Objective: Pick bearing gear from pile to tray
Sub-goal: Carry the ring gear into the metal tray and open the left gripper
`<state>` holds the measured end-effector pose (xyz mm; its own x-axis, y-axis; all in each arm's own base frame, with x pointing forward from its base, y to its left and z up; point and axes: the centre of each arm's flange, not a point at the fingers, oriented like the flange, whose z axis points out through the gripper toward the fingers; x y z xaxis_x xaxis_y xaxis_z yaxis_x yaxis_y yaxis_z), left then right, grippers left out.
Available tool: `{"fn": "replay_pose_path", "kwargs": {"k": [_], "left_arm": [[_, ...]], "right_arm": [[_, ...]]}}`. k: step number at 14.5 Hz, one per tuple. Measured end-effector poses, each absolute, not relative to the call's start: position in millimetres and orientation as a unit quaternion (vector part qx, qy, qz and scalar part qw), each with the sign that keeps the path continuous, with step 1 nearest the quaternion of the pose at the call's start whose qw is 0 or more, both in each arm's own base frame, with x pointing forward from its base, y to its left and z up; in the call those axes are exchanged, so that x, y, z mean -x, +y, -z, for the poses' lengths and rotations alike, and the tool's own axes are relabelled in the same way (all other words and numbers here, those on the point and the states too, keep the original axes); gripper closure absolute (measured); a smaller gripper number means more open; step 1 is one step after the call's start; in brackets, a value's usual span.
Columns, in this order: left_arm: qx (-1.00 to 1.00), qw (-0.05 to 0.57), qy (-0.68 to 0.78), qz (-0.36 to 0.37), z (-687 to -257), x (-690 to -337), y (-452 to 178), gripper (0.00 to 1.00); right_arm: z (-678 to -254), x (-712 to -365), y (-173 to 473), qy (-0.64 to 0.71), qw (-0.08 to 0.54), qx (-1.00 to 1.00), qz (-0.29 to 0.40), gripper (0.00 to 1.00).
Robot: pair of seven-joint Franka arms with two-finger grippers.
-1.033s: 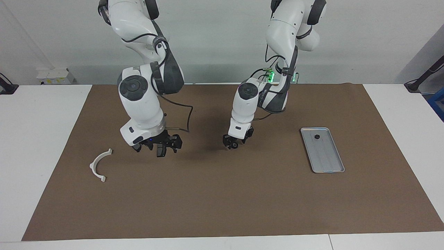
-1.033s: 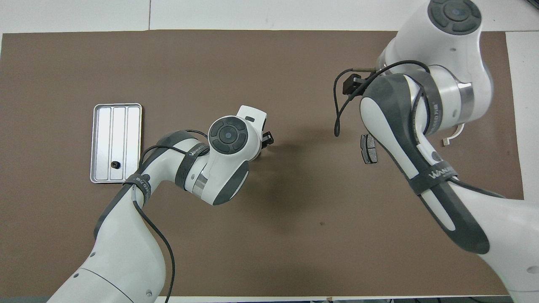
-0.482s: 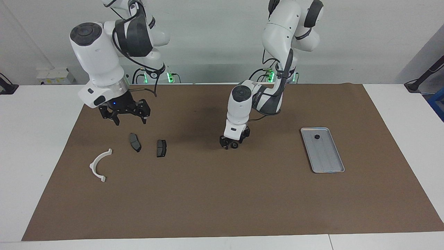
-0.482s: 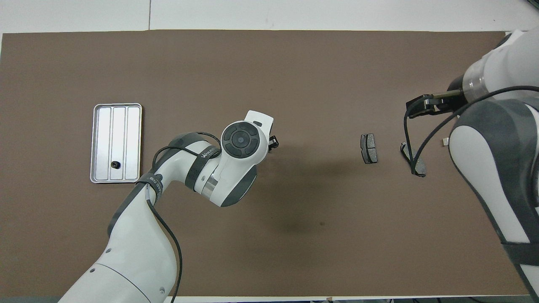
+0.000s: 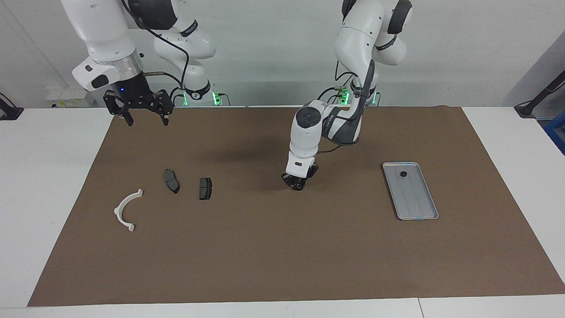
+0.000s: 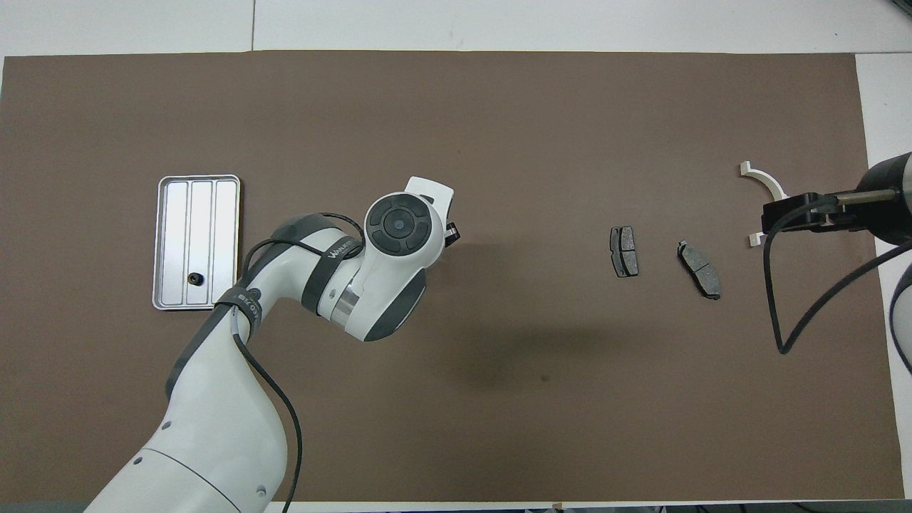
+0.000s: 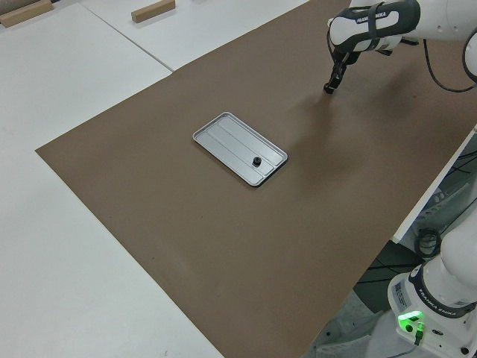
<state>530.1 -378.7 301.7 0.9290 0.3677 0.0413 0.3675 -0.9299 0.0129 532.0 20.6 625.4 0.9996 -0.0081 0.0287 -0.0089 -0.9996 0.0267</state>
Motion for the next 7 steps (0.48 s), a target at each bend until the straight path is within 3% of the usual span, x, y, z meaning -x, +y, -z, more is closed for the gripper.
{"fn": "replay_pose_path", "kwargs": {"k": [3,7], "left_arm": [[-0.987,-0.019,0.161,-0.009,-342.0,-556.7,-312.6,0.64],[-0.997,-0.023,0.079,0.004,-390.8,-588.0,-173.7,0.64]], "right_arm": [[-630.1,-527.4,25.1,0.0,0.014,-1.0,-0.005,0.0],[-620.4,-532.3,28.7,0.0,0.0,-1.0,0.006,0.0]]}}
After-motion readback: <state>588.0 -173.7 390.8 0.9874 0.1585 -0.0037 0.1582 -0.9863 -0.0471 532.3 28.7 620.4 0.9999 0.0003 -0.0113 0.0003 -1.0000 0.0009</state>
